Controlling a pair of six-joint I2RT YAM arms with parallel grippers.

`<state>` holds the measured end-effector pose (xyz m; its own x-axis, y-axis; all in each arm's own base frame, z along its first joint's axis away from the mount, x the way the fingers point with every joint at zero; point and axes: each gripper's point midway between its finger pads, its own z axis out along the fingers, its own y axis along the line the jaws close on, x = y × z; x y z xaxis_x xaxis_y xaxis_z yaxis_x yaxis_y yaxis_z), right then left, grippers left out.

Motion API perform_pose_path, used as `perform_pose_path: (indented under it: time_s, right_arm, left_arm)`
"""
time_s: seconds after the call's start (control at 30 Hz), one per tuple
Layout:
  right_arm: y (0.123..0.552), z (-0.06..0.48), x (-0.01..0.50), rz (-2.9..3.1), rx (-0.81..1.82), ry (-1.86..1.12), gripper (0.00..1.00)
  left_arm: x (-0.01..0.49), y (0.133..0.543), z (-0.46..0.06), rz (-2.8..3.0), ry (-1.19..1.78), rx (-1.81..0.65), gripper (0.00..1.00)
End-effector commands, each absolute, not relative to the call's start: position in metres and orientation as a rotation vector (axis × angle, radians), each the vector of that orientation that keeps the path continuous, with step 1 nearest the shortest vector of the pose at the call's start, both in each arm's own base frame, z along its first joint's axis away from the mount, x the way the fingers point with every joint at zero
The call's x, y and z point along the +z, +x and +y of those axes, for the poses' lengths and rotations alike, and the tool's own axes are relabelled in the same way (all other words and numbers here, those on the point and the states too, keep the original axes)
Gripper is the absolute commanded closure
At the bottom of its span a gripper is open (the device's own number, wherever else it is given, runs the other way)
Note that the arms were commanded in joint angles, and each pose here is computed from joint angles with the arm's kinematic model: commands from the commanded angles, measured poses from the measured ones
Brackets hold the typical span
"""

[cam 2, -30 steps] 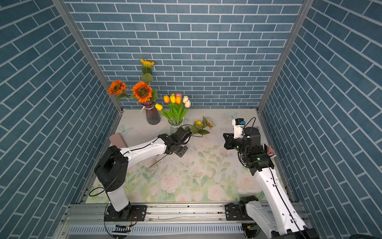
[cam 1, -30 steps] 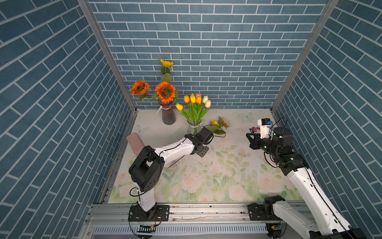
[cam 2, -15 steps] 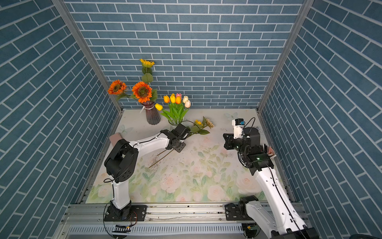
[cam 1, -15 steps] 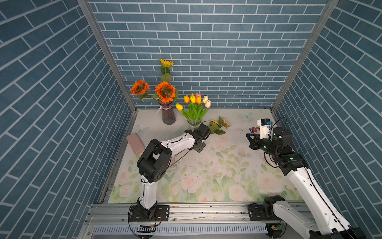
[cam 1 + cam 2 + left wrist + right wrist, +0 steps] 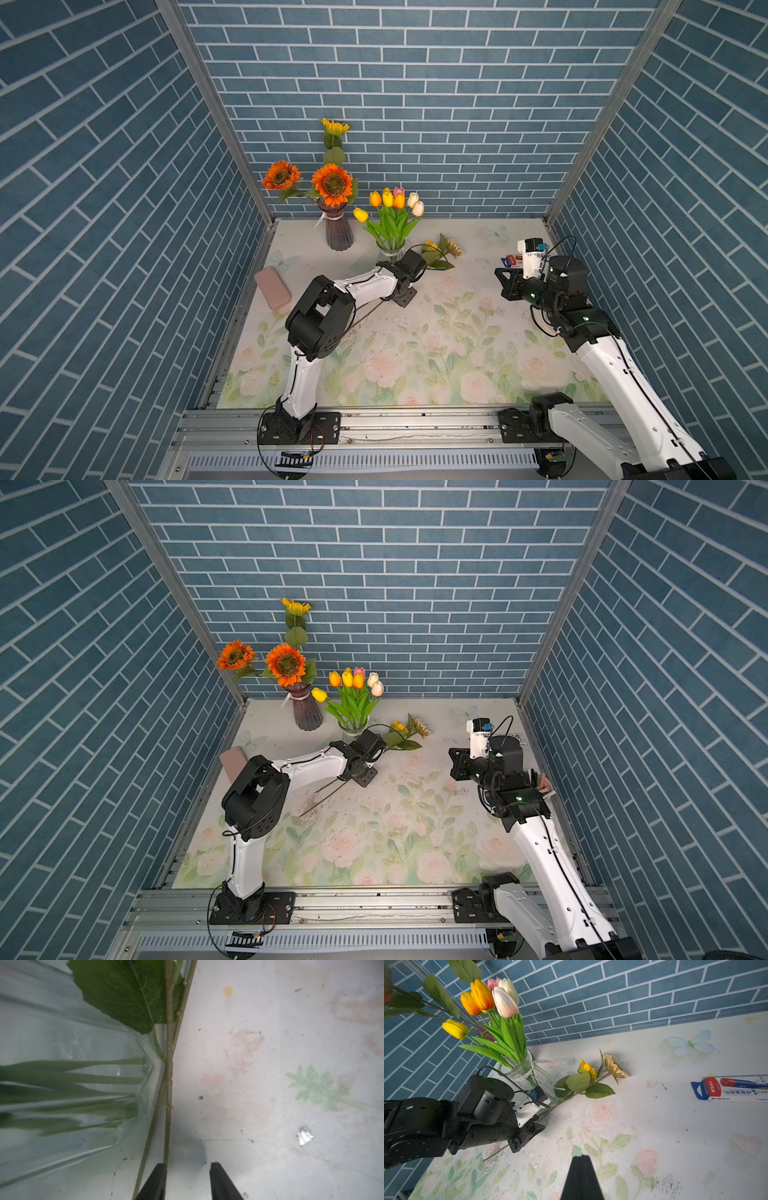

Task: Arrange the flowers in different vases according to their variety
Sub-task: Pick up the flower at the center of the board.

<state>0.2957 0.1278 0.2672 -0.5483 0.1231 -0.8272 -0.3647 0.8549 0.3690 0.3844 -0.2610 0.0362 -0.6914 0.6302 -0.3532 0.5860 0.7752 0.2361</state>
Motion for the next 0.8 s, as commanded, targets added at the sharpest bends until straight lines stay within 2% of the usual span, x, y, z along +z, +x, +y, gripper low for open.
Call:
perform_pose_path:
  time_s: [0.0,0.37,0.77]
  right_arm:
    - [0.294,0.127,0.264,2.066,0.629,-0.179,1.00]
    - [0.293,0.127,0.270,2.057,0.625,-0.186,1.00]
    - [0.293,0.126,0.274,2.053,0.614,-0.194,1.00]
  left_arm:
    - [0.036,0.390,-0.259,2.544,0.913,0.171,0.61]
    - [0.021,0.396,-0.254,2.555,0.935,0.203,0.63]
    - [0.006,0.404,-0.255,2.586,0.994,0.132,0.63]
